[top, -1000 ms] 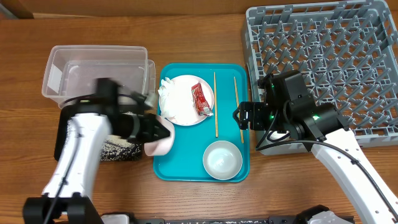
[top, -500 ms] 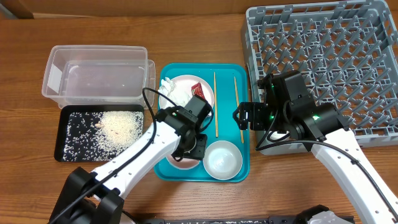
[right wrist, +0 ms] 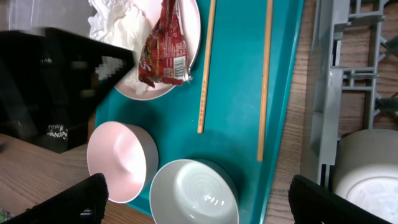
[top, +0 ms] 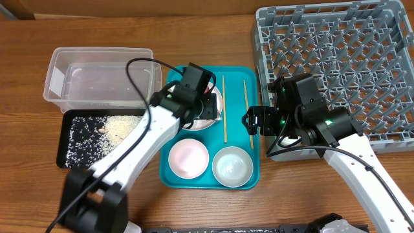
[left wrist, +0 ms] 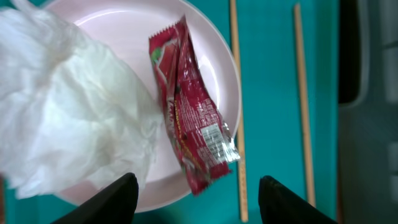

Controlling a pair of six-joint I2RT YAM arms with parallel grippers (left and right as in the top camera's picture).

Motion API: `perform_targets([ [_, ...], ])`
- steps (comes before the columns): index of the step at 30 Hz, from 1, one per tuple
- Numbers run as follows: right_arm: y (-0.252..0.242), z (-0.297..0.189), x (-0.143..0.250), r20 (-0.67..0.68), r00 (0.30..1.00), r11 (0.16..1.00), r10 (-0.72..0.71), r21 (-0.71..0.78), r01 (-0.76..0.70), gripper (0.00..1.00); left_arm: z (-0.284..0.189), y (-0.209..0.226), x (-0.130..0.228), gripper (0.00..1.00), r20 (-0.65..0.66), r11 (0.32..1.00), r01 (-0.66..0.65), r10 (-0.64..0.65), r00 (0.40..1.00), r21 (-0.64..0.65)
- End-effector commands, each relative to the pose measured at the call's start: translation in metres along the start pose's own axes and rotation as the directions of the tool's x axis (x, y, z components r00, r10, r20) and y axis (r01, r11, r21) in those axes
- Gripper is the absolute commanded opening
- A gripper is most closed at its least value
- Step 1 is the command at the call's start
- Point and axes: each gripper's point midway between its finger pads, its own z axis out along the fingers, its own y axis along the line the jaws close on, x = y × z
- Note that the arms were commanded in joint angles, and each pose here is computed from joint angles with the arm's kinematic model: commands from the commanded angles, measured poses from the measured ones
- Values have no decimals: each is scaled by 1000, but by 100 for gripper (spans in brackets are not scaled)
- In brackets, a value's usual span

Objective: Sort waste into correct bins and load items into the dishwasher
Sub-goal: 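Pick the red wrapper off the plate and drop it in the clear bin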

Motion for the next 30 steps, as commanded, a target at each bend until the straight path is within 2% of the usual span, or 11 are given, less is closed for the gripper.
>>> perform_targets([
  [1,2,-5,-3,20,1000,1000,0,-8,0,94,44,-2,19,64,-106,1000,-11,12,994,13],
  [5,2,-5,-3,20,1000,1000,0,-8,1,94,58,-12,26,49,-146,997,0,11,989,73],
  [6,2,-5,-3,20,1000,1000,-1,-8,1,94,58,-12,24,34,-142,997,1,10,990,74],
  [7,2,-5,-3,20,1000,1000,0,-8,1,94,55,-12,19,4,-134,997,5,5,991,76],
  [13,2,-5,-2,16,1000,1000,1,-6,-1,95,7,6,-28,4,-73,1000,28,-28,997,5],
  [18,2,-5,-2,14,1000,1000,2,-5,-2,95,-49,83,-85,4,57,977,165,-158,986,-138],
  [24,2,-5,-2,14,1000,1000,2,-5,-2,95,-60,172,-100,4,108,921,326,-310,945,-212],
  [25,2,-5,-2,14,1000,1000,1,-5,-1,95,-57,179,-102,19,112,919,328,-311,944,-217],
  [27,2,-5,-2,14,1000,1000,2,-5,-2,95,-54,181,-107,76,111,934,307,-290,950,-183],
  [28,2,-5,-2,14,1000,1000,2,-5,-2,95,-54,178,-108,93,105,942,293,-279,955,-163],
  [30,2,-5,-2,14,1000,1000,1,-5,-1,95,-54,165,-108,100,81,960,258,-250,965,-106],
])
